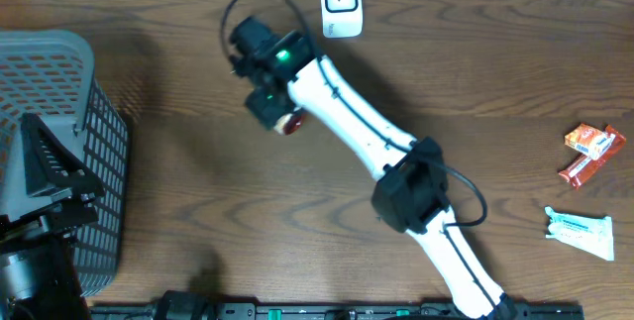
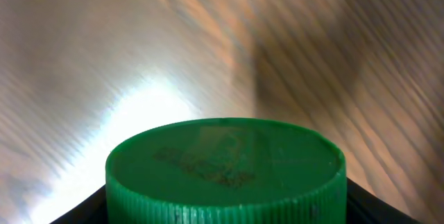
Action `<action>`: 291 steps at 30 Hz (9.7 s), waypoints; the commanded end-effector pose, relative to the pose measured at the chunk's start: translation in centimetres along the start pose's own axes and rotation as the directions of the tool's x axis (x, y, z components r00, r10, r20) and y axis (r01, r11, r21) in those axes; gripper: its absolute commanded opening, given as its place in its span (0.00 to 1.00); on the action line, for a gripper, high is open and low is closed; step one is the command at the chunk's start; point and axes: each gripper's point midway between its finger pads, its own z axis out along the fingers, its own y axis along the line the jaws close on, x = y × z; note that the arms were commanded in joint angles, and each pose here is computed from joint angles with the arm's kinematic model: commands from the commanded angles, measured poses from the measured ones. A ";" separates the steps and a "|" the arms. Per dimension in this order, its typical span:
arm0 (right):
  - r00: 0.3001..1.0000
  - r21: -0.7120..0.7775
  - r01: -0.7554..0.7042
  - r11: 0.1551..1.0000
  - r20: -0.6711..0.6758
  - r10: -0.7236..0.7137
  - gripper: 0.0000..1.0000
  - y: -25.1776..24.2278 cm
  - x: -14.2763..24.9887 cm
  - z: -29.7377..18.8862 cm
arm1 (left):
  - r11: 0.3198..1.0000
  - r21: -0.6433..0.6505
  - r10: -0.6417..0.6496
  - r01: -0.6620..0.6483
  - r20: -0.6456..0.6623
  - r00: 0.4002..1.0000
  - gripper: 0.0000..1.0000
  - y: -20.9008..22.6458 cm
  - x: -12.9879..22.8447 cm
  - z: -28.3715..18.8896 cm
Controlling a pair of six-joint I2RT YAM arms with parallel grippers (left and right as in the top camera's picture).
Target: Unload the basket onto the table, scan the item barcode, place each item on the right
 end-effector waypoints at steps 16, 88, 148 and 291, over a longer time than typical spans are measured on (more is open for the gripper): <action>0.745 0.000 -0.637 0.771 -0.258 0.615 0.47 -9.0 7.4 -3.6 | 1.000 -0.009 -0.016 0.016 0.010 1.000 0.84 0.3 -0.2 -0.3; 0.755 -0.264 -0.630 0.730 -0.428 0.497 0.99 -2.4 9.1 3.5 | 1.000 -0.011 -0.014 0.014 -0.001 1.000 0.85 0.3 0.1 -0.3; -0.128 0.216 -0.968 -0.124 -0.005 0.992 0.79 -4.3 13.9 -11.7 | 1.000 -0.010 -0.017 0.017 0.004 1.000 0.84 0.3 0.0 -0.3; 0.441 -0.137 -0.813 0.566 0.491 0.751 0.42 -21.1 -0.4 1.0 | 1.000 -0.013 -0.005 0.005 -0.016 1.000 0.84 0.1 1.5 0.4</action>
